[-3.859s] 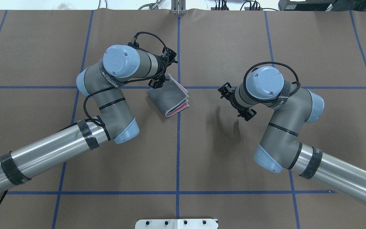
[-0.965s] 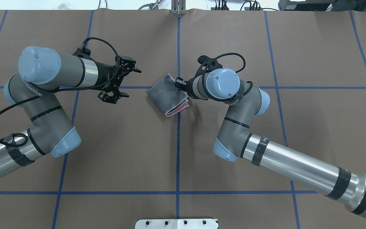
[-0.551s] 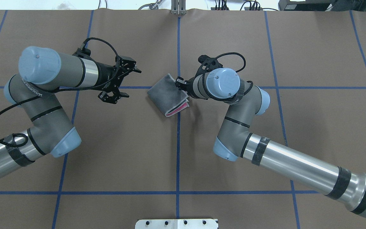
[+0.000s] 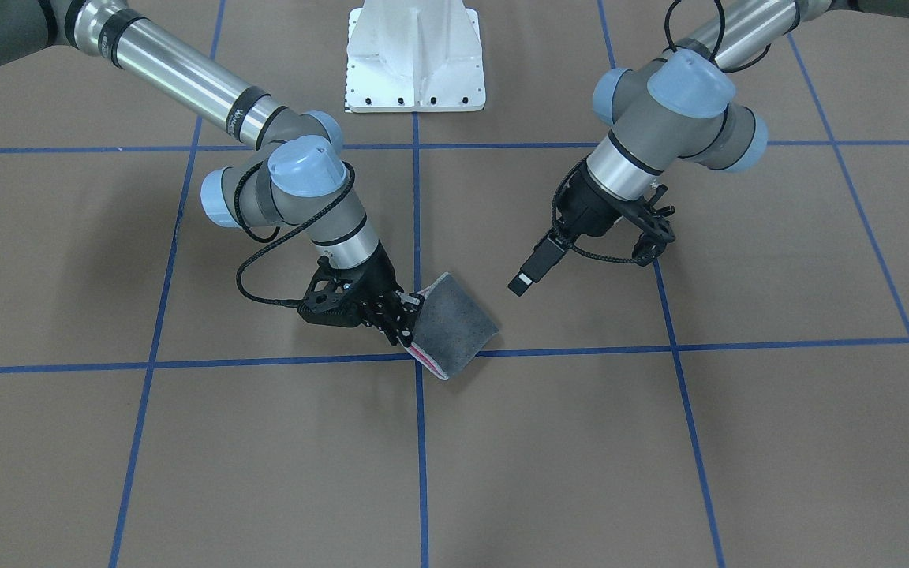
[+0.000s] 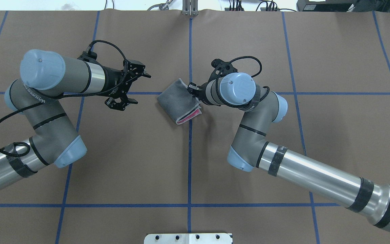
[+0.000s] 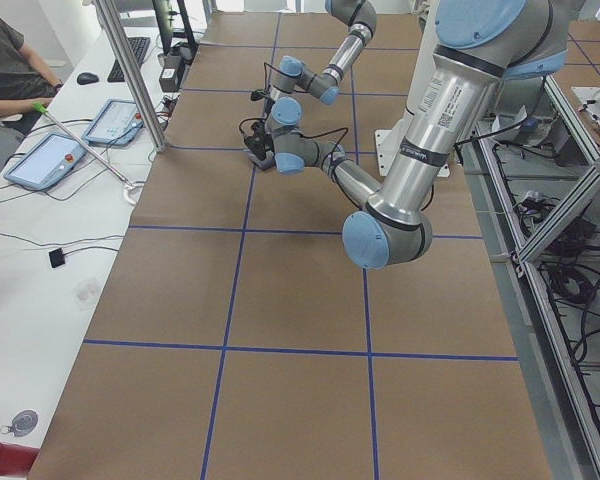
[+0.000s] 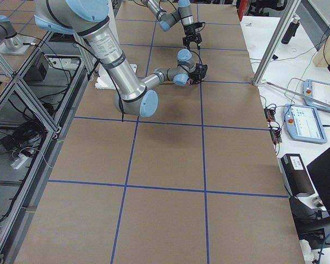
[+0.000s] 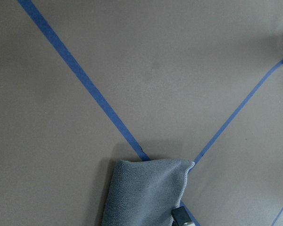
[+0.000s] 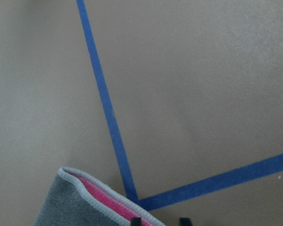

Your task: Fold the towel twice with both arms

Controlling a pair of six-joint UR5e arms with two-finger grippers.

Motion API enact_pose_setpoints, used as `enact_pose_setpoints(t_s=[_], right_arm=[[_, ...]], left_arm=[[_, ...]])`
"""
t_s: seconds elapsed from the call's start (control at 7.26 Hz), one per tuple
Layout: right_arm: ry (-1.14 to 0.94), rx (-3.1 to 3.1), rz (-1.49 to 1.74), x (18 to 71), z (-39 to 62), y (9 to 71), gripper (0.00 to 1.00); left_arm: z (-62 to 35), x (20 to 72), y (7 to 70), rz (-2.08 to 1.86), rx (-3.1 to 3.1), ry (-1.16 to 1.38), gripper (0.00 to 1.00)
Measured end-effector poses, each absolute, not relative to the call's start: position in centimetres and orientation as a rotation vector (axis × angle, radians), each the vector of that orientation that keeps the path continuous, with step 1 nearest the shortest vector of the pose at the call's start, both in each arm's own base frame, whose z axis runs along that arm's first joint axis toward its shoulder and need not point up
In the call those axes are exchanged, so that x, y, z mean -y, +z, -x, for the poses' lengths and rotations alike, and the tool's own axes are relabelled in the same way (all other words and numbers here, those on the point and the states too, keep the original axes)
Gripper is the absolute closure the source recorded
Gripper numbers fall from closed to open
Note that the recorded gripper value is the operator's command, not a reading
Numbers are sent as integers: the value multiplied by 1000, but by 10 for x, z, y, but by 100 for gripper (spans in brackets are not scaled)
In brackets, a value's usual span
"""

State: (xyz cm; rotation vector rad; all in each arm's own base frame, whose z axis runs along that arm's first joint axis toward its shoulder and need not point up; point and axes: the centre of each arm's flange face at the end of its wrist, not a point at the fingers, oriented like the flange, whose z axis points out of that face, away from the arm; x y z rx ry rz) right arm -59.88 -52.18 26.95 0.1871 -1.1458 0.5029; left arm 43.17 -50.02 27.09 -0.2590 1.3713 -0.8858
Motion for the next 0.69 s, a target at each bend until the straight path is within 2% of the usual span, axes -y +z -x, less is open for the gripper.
enact_pose_setpoints(t_s=[0.69], right_arm=[[511,1152,-190,525,582,244,100]], left_arm=[[-432,500,270,261,-1372,-889,0]])
